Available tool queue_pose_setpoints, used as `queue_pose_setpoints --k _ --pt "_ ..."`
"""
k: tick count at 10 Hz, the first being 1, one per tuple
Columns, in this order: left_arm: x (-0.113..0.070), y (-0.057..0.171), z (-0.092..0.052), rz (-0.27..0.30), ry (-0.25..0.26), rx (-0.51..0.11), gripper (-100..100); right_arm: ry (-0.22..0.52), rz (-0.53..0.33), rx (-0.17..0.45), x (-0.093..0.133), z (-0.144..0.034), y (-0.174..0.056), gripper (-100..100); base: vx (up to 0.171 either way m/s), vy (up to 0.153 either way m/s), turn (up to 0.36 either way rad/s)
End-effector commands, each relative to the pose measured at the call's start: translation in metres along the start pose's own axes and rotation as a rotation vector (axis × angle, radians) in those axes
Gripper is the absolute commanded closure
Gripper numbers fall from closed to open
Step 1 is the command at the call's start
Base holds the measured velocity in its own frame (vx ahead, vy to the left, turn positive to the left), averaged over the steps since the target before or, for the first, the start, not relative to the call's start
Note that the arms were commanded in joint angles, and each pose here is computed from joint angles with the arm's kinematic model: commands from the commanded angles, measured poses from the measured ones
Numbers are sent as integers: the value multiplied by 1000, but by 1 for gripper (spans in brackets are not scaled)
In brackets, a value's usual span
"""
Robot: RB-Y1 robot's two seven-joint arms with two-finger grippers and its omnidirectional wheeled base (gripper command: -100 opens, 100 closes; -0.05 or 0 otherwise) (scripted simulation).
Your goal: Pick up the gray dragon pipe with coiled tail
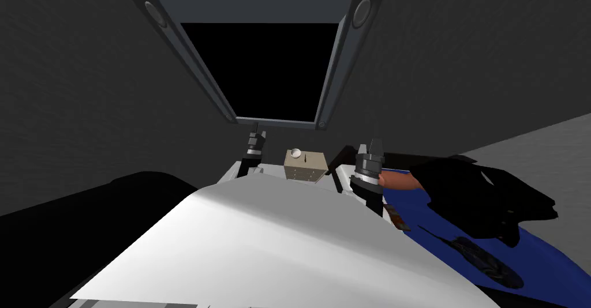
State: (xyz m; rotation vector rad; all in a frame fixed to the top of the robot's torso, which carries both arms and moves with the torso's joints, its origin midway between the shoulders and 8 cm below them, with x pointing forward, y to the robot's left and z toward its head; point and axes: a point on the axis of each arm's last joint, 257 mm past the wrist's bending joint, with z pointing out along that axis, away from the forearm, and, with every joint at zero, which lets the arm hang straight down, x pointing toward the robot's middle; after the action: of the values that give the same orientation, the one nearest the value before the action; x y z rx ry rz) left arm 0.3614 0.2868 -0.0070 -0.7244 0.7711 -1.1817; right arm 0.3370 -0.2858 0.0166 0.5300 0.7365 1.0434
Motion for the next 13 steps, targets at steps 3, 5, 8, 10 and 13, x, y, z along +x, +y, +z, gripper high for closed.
queue_pose_setpoints --k 3,5,8,10,13 --pt "0 0 0 0 0 0 0 57 31 107 15 -16 -36 -100 -62 5 256" --pt "0 0 0 0 0 0 0 94 56 195 26 -33 -64 -100 -72 12 369" --pt "0 0 0 0 0 0 0 154 100 368 45 -73 -115 -100 -100 37 408" --pt "0 0 0 0 0 0 0 174 116 438 51 -92 -134 -100 -58 31 139" --pt "0 0 0 0 0 0 0 214 146 580 62 -135 -169 -100 -58 36 339"
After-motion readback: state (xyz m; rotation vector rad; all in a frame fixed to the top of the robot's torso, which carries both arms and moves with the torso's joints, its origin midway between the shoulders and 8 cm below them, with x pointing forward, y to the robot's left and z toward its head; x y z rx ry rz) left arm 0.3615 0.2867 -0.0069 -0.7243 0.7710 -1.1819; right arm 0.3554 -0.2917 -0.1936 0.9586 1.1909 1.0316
